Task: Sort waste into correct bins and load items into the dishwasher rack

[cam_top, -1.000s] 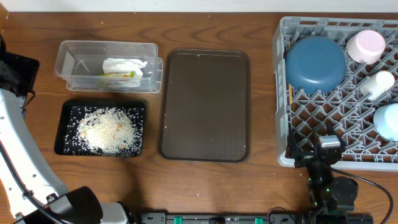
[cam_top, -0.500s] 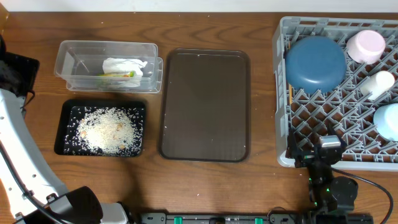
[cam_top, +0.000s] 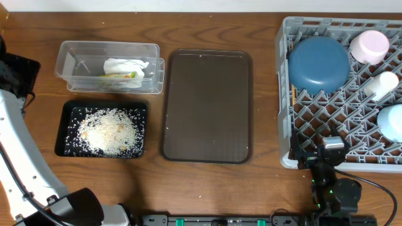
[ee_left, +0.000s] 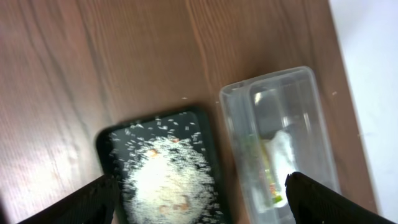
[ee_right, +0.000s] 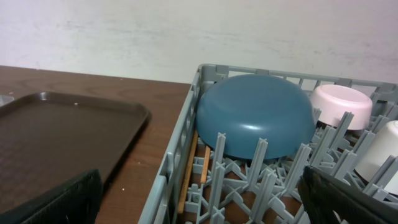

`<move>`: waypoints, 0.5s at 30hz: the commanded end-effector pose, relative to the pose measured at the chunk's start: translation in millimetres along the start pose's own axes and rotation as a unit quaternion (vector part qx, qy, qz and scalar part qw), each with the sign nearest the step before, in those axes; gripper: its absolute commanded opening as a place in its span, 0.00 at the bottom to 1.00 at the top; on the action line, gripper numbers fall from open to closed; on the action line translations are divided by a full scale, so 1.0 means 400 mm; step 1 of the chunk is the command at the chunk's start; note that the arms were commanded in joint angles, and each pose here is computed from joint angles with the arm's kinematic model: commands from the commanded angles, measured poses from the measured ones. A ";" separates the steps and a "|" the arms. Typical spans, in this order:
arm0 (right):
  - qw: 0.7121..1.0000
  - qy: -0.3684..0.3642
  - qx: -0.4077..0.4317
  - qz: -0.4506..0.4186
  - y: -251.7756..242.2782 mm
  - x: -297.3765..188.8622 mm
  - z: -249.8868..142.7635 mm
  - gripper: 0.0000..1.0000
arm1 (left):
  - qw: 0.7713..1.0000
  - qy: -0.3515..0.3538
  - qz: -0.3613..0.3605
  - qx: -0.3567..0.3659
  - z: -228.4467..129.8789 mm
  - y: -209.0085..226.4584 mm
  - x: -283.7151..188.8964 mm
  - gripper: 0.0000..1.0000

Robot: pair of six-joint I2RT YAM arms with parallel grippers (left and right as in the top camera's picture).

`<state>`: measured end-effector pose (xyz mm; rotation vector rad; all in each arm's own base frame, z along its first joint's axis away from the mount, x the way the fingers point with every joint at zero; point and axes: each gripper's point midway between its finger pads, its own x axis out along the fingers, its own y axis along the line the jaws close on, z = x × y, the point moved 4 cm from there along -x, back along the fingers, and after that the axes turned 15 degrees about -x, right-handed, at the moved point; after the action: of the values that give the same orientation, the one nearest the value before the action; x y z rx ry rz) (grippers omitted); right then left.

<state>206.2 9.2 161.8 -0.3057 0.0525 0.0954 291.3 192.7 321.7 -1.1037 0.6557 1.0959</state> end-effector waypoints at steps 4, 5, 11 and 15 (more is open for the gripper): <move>1.000 0.003 -0.006 -0.009 -0.006 -0.001 -0.004 0.99 | 0.998 -0.001 0.042 0.053 -0.005 0.041 0.000 0.88; 1.000 0.003 -0.006 -0.009 -0.006 -0.001 -0.003 0.99 | 0.997 -0.002 0.052 0.064 -0.012 0.054 -0.005 0.88; 1.000 0.003 -0.006 -0.009 -0.006 -0.001 -0.003 0.99 | 0.975 -0.016 0.065 0.214 -0.093 0.148 -0.005 0.88; 1.000 0.003 -0.006 -0.009 -0.006 -0.001 -0.004 0.99 | 0.967 -0.039 0.020 0.250 -0.171 0.224 0.028 0.88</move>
<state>206.3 8.7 161.6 -0.3058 0.0542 0.0922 237.5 148.2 268.1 -0.7370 0.8269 0.9805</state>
